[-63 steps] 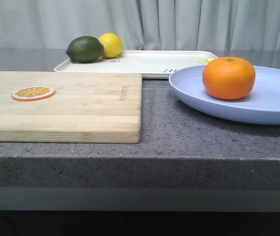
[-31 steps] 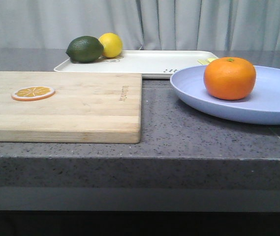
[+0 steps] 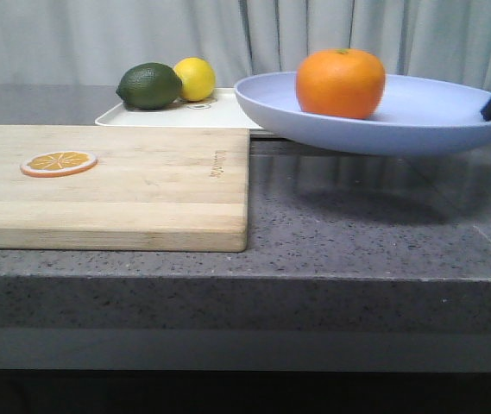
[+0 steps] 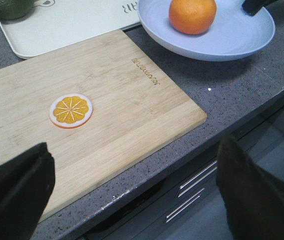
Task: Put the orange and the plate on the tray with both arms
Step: 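Carry the plate with the right gripper onto the white tray and lower it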
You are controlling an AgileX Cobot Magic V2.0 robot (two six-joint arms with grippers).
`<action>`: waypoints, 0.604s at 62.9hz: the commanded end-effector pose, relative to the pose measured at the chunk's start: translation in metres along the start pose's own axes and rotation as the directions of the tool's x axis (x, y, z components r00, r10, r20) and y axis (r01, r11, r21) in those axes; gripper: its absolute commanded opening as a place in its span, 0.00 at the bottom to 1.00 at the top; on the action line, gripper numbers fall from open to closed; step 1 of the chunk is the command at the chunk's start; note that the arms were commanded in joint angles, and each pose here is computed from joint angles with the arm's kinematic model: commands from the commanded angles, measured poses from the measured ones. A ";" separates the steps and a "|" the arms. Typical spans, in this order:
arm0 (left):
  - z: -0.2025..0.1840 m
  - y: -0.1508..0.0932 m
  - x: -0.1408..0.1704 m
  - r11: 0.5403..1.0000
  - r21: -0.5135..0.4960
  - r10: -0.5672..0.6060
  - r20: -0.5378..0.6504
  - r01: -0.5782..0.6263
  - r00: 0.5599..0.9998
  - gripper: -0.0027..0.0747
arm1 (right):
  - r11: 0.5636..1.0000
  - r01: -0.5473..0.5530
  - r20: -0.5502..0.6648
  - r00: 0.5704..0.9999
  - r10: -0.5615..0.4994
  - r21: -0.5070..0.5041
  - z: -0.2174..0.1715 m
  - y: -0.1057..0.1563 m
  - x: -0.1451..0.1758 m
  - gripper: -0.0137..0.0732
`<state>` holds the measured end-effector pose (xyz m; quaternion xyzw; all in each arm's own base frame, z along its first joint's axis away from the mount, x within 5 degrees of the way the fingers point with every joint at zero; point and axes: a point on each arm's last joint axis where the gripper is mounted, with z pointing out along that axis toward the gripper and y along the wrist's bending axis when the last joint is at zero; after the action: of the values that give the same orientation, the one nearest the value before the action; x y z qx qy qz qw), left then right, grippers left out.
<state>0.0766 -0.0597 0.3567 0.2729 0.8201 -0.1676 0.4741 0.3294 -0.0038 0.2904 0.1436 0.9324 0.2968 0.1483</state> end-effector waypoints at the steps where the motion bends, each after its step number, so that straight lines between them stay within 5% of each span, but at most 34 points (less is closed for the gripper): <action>1: -0.004 -0.001 -0.014 1.000 0.009 -0.016 0.106 0.015 0.994 0.86 | 0.997 -0.002 0.085 0.996 0.008 -0.080 -0.015 0.034 -0.011 0.08; 38: -0.004 -0.001 -0.014 1.000 0.009 -0.016 0.108 0.015 0.994 0.86 | 0.990 -0.026 0.181 0.982 0.051 -0.138 0.030 0.111 -0.103 0.08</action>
<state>0.0770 -0.0600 0.3575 0.2721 0.8177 -0.1690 0.4782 0.4498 0.0570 0.3117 0.1648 0.9203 0.3041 0.1831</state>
